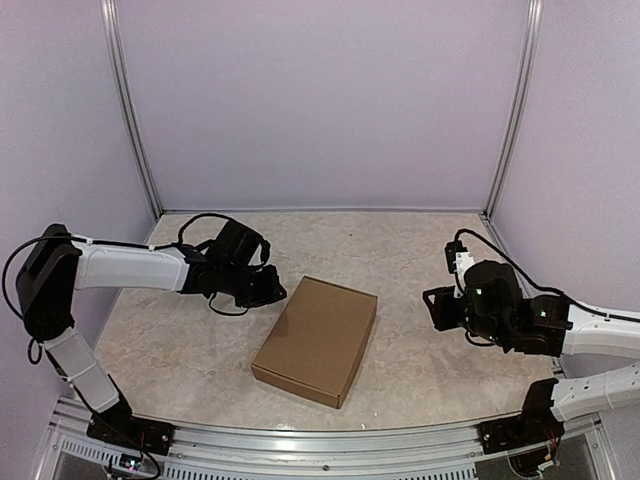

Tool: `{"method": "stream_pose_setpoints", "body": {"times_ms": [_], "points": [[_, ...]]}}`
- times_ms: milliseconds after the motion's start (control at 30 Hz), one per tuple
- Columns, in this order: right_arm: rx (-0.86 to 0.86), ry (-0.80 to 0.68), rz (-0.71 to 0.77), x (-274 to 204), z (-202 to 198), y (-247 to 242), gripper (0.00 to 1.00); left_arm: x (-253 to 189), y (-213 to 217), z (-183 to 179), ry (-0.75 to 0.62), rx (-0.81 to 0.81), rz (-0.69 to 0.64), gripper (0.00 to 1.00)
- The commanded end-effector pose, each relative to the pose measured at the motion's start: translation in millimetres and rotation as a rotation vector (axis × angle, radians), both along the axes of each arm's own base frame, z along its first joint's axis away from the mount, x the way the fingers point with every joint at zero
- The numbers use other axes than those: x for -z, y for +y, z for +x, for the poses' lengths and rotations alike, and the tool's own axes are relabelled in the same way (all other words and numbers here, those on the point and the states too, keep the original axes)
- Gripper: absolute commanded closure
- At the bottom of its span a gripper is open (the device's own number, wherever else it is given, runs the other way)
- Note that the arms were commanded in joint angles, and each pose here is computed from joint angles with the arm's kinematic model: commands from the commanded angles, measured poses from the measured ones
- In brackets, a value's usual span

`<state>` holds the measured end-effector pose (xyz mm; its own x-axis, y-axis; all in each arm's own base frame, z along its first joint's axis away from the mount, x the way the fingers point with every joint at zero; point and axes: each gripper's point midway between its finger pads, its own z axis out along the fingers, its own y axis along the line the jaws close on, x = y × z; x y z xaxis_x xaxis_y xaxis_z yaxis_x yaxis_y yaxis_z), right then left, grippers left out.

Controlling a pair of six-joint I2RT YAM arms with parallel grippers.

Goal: Fold the paper box

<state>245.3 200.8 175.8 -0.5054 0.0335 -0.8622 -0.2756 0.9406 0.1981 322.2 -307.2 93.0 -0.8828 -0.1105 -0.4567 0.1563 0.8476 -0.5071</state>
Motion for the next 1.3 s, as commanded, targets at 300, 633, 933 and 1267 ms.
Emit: {"method": "stream_pose_setpoints", "body": {"times_ms": [300,633,933,1267], "points": [[0.058,-0.010,-0.091,-4.7,-0.8,-24.3,0.00,-83.6,61.1,12.0,-0.228,-0.096,0.119,0.24],[0.162,-0.027,-0.079,-26.1,3.9,-39.6,0.00,-148.2,109.9,6.5,-0.387,-0.153,0.213,0.01],[0.266,-0.053,-0.100,-57.2,7.3,-58.3,0.00,-197.5,163.3,-12.8,-0.579,-0.282,0.230,0.01],[0.311,-0.140,-0.141,-52.1,3.9,-81.0,0.00,-176.8,206.4,-60.1,-0.709,-0.321,0.213,0.01]]}}
